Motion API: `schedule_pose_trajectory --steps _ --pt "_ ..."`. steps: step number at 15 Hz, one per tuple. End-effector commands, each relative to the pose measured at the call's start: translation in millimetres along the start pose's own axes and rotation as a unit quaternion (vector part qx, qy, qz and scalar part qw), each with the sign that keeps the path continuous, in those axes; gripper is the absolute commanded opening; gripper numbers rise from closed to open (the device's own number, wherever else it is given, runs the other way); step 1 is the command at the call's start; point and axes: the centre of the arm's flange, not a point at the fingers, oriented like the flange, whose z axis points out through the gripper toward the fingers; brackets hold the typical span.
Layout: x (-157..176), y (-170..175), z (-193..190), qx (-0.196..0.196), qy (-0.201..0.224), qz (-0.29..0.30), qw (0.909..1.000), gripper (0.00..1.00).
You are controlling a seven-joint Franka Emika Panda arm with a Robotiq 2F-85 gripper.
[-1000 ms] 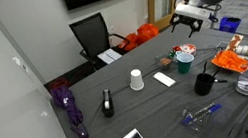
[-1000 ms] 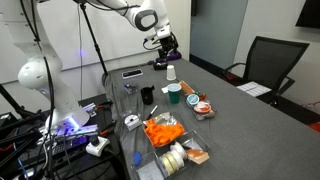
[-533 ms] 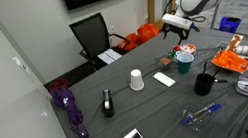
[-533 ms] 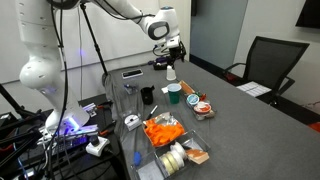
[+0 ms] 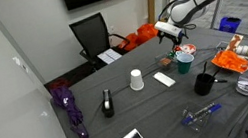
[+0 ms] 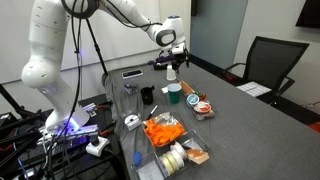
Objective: Pick up the rectangular wooden box from the clear container and put it in the clear container compartment with another rectangular wooden box
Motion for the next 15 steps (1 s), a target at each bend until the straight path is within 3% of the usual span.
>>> schedule_pose_trajectory --steps 1,11,15 --pt "2.1 -12.5 20.1 0.001 0.015 0.007 0.9999 1.00" --pt "2.0 -6.6 22.3 -0.005 0.015 0.001 0.9999 1.00" --pt "14.4 -6.0 42.6 -0.003 0.000 0.018 0.9998 1.00"
